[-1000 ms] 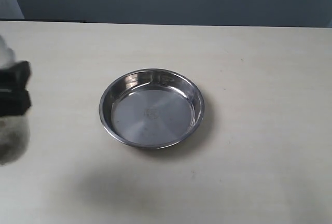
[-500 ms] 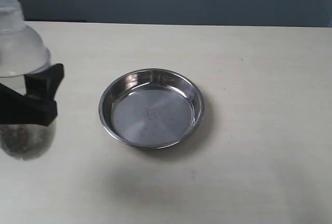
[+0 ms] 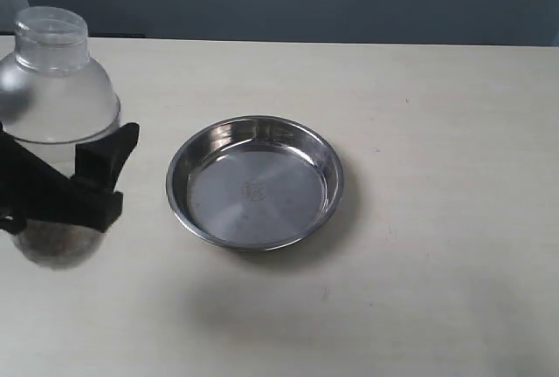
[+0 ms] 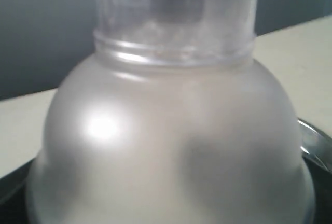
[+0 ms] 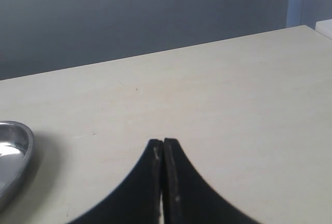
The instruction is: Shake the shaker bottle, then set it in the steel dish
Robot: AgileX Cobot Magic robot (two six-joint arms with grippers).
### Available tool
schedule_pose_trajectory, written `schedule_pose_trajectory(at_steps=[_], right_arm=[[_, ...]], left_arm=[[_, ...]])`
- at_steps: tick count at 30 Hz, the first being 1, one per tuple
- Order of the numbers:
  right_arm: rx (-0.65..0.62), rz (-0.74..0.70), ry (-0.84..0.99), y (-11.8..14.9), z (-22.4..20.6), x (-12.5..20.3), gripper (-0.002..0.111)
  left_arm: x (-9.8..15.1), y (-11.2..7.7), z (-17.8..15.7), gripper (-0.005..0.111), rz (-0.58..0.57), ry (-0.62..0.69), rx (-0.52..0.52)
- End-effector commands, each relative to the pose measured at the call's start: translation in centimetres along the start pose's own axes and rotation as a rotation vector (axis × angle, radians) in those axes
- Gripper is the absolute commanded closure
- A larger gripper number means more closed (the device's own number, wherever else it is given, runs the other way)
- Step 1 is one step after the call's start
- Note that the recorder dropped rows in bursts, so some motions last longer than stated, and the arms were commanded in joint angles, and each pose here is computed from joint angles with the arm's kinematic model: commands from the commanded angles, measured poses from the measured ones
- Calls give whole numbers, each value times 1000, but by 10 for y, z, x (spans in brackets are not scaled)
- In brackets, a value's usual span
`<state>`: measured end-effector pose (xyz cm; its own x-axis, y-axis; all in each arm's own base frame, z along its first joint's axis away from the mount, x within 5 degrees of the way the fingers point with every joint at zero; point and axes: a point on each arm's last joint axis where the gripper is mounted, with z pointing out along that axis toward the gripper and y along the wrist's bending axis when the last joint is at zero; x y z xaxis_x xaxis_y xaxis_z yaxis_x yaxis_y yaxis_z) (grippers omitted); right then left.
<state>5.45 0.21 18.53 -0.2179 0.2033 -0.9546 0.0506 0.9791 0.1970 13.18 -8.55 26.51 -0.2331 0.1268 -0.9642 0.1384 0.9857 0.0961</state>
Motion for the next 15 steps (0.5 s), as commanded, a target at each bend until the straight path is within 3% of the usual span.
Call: schedule_pose_trajectory(at_steps=[1, 3, 4, 5, 8, 9, 10, 12, 13, 14, 15], right_arm=[[2, 0, -13, 0, 0, -1, 109], [2, 0, -13, 0, 0, -1, 109], [2, 0, -13, 0, 0, -1, 109], [2, 0, -13, 0, 0, -1, 109], [2, 0, -13, 0, 0, -1, 109], [2, 0, -13, 0, 0, -1, 109], [2, 0, -13, 0, 0, -1, 109], [2, 0, -13, 0, 0, -1, 109], [2, 0, -13, 0, 0, -1, 109], [2, 0, -13, 0, 0, -1, 109], [2, 0, -13, 0, 0, -1, 109]], left_arm=[[1, 22, -1, 107, -196, -27, -264], [-1, -7, 1, 107, 168, -20, 73], [0, -15, -1, 107, 246, -29, 160], [-2, -12, 0, 107, 197, -34, 118], [4, 25, -1, 107, -282, -22, -315], [4, 25, -1, 107, -287, -18, -324], [3, 20, 0, 106, -193, -8, -250], [1, -4, 1, 106, 140, -1, 32], [1, -6, 1, 107, 175, -6, 54], [3, 13, 3, 107, -69, 0, -193], [6, 25, 0, 107, -225, -7, -357]])
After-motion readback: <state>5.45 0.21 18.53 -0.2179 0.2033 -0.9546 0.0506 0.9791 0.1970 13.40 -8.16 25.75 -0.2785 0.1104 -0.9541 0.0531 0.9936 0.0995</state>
